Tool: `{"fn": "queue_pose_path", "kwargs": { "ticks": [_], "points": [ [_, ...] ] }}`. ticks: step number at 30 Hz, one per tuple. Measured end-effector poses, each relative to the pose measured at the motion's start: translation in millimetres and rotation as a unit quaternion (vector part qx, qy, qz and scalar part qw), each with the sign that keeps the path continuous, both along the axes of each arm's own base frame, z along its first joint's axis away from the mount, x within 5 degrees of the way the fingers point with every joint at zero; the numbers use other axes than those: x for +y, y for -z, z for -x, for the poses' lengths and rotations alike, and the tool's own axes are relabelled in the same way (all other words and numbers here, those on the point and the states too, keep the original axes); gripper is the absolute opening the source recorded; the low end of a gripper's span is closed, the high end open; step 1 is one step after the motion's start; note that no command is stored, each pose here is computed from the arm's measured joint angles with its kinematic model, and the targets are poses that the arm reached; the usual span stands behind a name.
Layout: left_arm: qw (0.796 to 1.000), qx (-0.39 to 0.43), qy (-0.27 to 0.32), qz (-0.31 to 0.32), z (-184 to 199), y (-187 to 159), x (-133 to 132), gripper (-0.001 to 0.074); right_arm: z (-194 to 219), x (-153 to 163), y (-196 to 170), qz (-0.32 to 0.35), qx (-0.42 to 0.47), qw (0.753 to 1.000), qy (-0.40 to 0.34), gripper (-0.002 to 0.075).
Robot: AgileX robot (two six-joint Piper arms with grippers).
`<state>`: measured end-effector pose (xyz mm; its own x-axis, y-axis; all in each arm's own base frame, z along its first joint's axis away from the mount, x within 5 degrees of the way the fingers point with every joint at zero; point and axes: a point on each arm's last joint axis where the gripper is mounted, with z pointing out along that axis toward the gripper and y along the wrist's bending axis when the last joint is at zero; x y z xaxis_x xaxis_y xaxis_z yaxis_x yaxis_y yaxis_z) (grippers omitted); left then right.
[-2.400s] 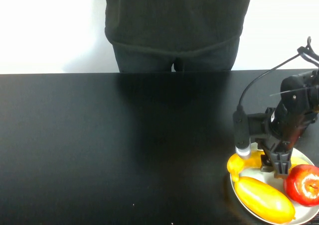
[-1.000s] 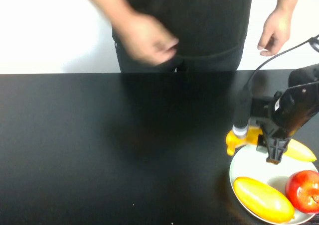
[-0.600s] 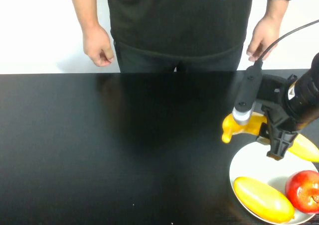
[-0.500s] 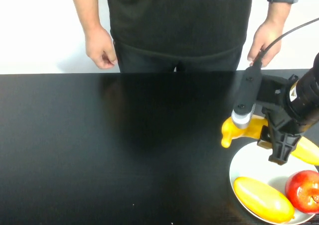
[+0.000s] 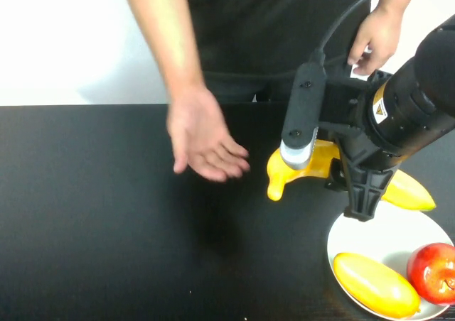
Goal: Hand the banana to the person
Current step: Hand the grabbed banana to the person
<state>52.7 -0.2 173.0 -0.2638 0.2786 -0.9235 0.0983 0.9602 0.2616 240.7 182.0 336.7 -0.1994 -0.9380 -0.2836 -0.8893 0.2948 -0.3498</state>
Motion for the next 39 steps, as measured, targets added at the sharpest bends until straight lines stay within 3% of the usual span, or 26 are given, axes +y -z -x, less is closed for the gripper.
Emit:
{"fn": "queue_pose_path", "kwargs": {
  "ticks": [6, 14, 20, 28, 39],
  "points": [
    [1.000, 0.000, 0.000, 0.000, 0.0, 0.0, 0.0, -0.0006, -2.7, 0.6, 3.1, 0.018, -0.006, 1.000, -0.011, 0.0290],
    [1.000, 0.000, 0.000, 0.000, 0.0, 0.0, 0.0, -0.0006, -14.3, 8.0, 5.4, 0.064, -0.026, 0.994, -0.084, 0.0290],
    [1.000, 0.000, 0.000, 0.000, 0.0, 0.0, 0.0, -0.0006, -31.2, 28.2, -0.7, 0.069, -0.032, 0.992, -0.097, 0.0290],
    [1.000, 0.000, 0.000, -0.001, 0.0, 0.0, 0.0, -0.0006, -40.7, 51.1, 14.9, 0.097, 0.003, 0.988, -0.117, 0.0290],
    [1.000, 0.000, 0.000, -0.001, 0.0, 0.0, 0.0, -0.0006, -45.3, 72.9, 29.2, 0.089, -0.024, 0.983, -0.157, 0.0290]
  ]
}}
